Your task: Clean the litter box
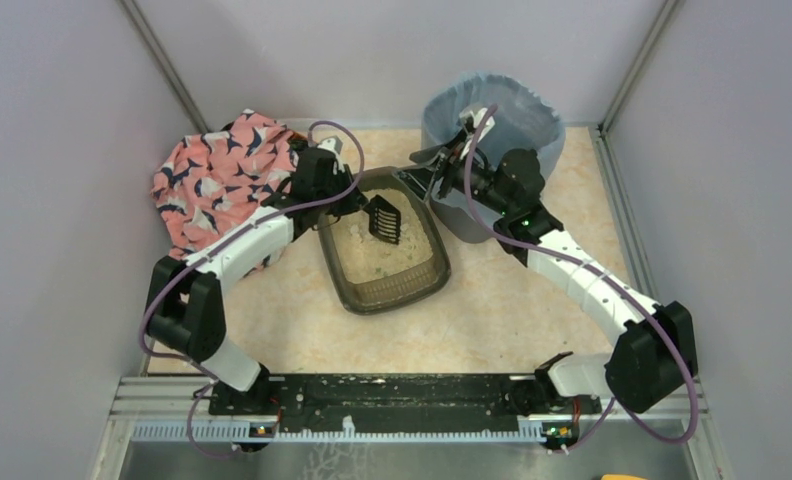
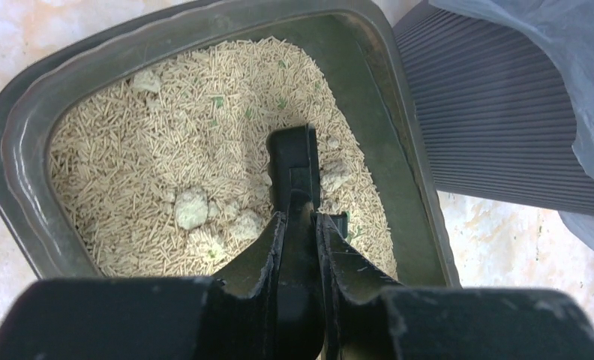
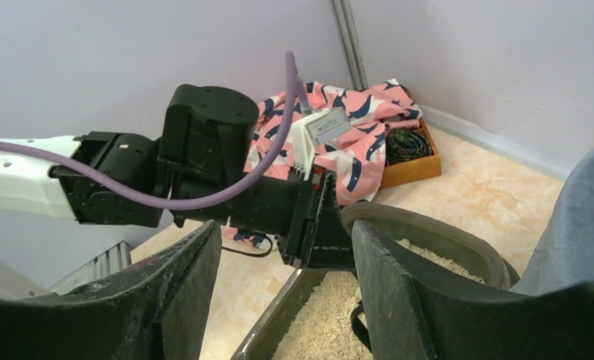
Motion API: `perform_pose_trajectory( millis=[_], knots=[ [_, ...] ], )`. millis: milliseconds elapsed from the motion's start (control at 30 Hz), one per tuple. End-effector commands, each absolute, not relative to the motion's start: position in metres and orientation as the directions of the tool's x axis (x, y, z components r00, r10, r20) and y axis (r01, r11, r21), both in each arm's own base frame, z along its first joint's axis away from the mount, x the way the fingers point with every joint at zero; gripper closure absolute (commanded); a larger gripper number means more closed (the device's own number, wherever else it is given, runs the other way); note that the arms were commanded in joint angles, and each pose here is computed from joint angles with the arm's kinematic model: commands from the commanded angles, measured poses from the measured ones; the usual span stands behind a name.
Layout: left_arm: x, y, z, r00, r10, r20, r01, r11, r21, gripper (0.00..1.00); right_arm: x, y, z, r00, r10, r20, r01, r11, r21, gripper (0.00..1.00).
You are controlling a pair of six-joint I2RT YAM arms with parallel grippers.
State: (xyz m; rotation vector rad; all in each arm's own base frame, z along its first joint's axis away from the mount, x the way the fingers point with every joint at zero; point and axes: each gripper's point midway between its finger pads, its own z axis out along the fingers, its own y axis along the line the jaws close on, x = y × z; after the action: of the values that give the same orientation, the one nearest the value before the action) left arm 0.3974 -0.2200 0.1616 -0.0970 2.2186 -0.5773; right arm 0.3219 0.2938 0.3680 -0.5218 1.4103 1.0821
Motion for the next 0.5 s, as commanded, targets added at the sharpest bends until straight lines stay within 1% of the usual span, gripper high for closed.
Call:
perform_pose_trajectory(
  millis=[0,267,400,467],
  knots=[
    [0.401,-0.21,0.147,-0.697,-0.176,-0.695,0.102,0.935,-0.34,1.0,0.309,0.286,0.397,-0.08,0.326,-0.942,-0.858,0.458,0.232,0.35],
    [0.398,-0.197,0.151,-0.714,-0.118,-0.691,0.058,0.973,-0.225,1.0,0.307,0.283,0.393,-0.08,0.322,-0.943,-0.853,0.467,0.232,0.35],
    [0.393,-0.181,0.163,-0.688,-0.089,-0.72,0.05,0.984,-0.169,1.0,0.307,0.284,0.39,-0.078,0.325,-0.942,-0.854,0.466,0.232,0.35],
    [0.392,-0.18,0.16,-0.692,-0.075,-0.718,0.055,0.986,-0.156,1.0,0.307,0.286,0.389,-0.086,0.329,-0.94,-0.859,0.454,0.238,0.35]
  ],
)
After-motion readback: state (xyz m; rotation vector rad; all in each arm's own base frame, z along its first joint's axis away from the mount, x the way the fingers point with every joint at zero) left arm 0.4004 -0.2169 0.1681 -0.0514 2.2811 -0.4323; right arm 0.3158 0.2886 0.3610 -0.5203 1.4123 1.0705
